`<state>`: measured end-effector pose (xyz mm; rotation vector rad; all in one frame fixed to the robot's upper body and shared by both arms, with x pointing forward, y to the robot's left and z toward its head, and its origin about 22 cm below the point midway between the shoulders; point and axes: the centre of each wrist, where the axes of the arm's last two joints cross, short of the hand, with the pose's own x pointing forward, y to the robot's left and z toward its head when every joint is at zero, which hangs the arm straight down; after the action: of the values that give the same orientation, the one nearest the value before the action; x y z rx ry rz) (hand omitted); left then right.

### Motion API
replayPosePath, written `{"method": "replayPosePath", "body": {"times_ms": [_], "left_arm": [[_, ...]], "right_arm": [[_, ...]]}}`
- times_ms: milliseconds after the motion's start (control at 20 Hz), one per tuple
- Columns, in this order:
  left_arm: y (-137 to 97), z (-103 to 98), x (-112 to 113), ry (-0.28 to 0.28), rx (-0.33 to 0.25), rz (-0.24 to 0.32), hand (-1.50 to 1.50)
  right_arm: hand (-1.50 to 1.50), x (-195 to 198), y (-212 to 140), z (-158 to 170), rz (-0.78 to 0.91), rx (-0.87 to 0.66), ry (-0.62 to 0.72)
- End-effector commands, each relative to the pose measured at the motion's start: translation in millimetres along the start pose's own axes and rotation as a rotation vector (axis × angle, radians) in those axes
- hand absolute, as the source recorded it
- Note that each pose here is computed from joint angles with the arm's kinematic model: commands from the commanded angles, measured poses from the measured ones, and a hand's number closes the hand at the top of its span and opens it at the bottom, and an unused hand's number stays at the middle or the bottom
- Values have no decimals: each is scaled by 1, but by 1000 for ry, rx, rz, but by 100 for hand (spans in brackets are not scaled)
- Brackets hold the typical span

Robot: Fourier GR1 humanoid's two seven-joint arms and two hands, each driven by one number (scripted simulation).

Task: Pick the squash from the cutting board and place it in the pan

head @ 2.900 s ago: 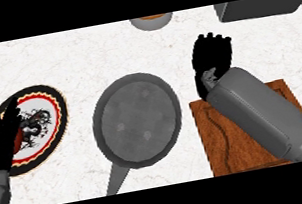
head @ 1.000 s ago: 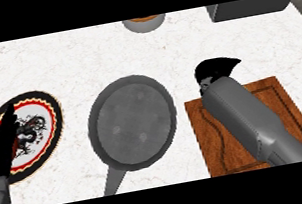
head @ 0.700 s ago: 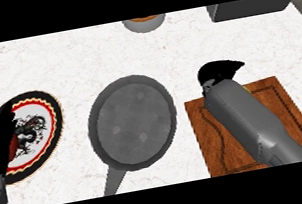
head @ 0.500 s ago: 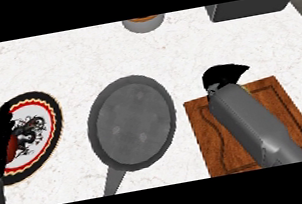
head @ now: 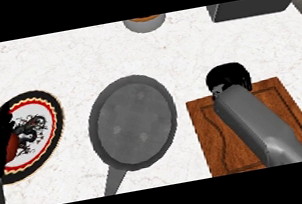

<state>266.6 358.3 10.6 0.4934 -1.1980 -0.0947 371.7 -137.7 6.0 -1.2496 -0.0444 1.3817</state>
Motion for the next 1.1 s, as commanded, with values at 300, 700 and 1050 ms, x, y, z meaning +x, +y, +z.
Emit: {"method": "replayPosePath", "body": {"times_ms": [300, 700, 1050], "left_arm": [[0, 10, 0, 6, 12, -10, 0], [5, 12, -24, 65, 57, 8, 0], [10, 16, -19, 55, 60, 11, 0]], "right_arm": [[150, -15, 28, 20, -97, -96, -24], [150, -60, 15, 79, -563, -419, -712], [150, -132, 20, 141, -836, -832, -889]]}}
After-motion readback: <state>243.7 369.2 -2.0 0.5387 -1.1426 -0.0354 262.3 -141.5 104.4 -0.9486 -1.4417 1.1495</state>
